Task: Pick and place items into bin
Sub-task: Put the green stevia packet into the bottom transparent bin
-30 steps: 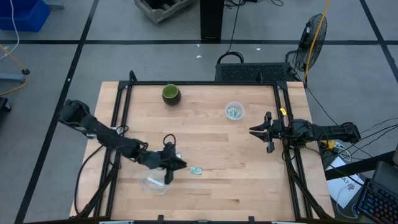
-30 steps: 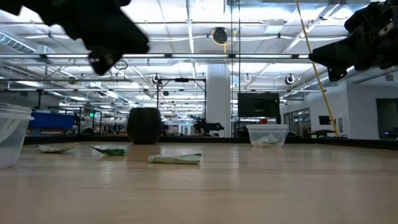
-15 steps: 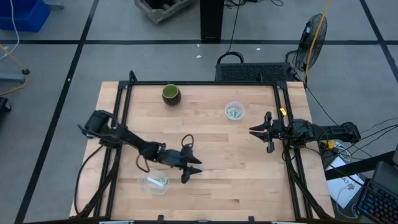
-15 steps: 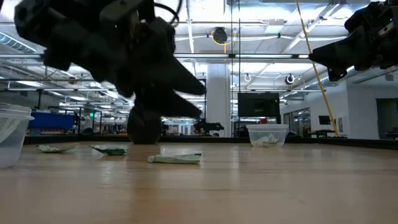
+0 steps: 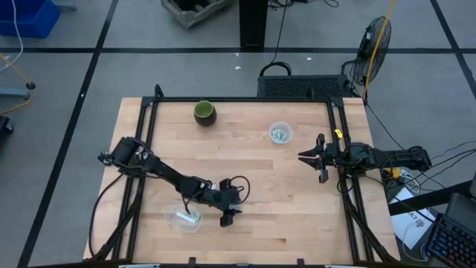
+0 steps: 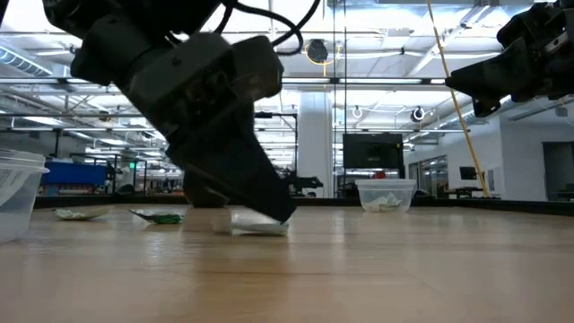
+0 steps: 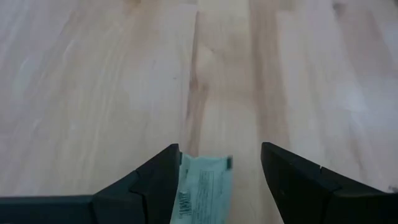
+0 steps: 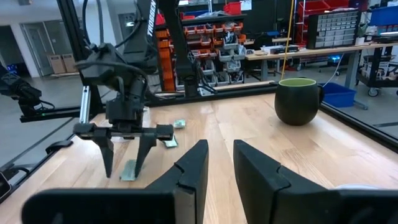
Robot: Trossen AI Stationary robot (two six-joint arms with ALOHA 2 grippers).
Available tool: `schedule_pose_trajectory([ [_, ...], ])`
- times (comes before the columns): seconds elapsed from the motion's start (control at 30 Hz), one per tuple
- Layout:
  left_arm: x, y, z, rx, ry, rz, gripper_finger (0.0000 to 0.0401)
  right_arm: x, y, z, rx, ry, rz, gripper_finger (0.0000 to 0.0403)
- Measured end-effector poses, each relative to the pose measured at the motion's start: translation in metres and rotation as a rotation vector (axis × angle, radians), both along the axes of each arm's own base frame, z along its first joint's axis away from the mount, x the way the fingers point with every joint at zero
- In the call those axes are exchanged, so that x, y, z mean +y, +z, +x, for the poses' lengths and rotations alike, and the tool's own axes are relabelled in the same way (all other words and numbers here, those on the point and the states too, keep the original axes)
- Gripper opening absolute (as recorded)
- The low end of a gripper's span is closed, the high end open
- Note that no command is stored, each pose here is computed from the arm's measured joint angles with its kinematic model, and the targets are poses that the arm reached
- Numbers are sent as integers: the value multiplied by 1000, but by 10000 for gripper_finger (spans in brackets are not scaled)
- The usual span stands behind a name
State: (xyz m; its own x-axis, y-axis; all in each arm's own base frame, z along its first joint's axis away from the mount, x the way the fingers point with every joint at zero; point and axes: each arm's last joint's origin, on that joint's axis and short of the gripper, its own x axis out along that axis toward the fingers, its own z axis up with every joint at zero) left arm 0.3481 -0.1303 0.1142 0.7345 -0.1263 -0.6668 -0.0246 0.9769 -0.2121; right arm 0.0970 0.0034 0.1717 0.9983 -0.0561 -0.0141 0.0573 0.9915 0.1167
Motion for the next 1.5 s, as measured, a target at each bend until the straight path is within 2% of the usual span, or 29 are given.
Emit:
schedule_pose_trajectory([
  [0.4, 2, -3, -3, 49, 25, 61, 232, 0, 0, 0, 0, 0, 0, 68],
  [0.93, 4, -5, -5, 71, 58, 80, 230, 0, 0, 0, 0, 0, 0, 68],
  [1.03, 4, -5, -5, 72, 64, 91, 210, 0, 0, 0, 0, 0, 0, 68],
  [1.33, 8, -6, -4, 77, 80, 99, 116, 0, 0, 0, 0, 0, 0, 68],
  [1.5, 9, -5, -4, 75, 82, 99, 83, 0, 0, 0, 0, 0, 0, 68],
])
